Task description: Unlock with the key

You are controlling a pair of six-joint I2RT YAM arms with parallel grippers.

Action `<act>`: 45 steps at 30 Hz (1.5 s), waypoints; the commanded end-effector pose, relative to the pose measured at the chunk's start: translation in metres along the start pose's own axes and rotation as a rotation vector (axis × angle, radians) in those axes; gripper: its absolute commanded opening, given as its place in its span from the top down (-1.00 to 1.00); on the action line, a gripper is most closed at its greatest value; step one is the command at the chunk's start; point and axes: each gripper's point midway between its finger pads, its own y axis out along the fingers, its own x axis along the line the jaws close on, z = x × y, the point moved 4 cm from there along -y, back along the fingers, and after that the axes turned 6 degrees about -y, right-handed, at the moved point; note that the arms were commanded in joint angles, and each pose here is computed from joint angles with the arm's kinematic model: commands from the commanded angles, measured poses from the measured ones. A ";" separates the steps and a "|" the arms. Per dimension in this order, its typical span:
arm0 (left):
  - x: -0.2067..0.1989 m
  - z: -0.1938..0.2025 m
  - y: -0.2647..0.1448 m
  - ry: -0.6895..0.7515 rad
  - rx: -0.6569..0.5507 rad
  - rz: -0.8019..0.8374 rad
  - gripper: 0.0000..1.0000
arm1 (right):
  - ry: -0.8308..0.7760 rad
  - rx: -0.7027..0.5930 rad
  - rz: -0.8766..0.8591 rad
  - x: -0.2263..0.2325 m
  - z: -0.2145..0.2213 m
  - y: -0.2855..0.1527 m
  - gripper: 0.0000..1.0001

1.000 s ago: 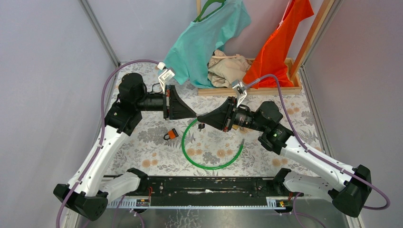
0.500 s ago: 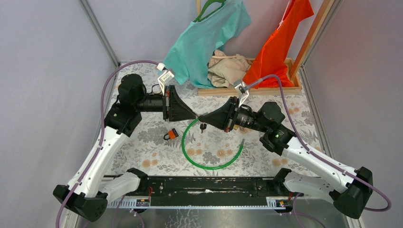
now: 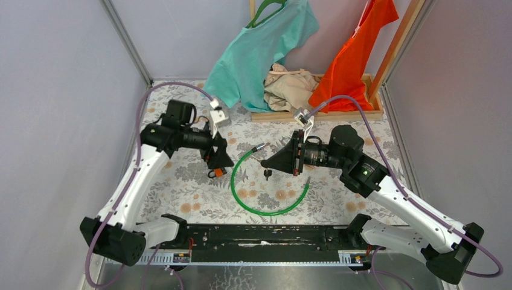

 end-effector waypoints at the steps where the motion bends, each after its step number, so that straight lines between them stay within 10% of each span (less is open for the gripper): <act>1: 0.052 0.070 0.012 0.119 0.238 -0.125 -0.80 | -0.017 0.072 0.022 0.002 0.002 -0.009 1.00; 21: 0.162 0.166 0.072 0.041 0.343 -0.425 -0.64 | -0.002 0.117 0.223 -0.024 0.016 -0.018 1.00; 31: 0.140 0.189 0.074 0.003 0.450 -0.259 0.05 | -0.012 0.132 0.226 -0.024 0.012 -0.018 1.00; 36: 0.126 0.181 0.062 0.096 0.468 -0.187 0.64 | -0.006 0.147 0.234 -0.025 0.012 -0.016 1.00; 45: 0.047 0.063 -0.002 0.646 0.331 0.040 0.77 | -0.016 0.160 0.224 -0.016 0.000 -0.019 1.00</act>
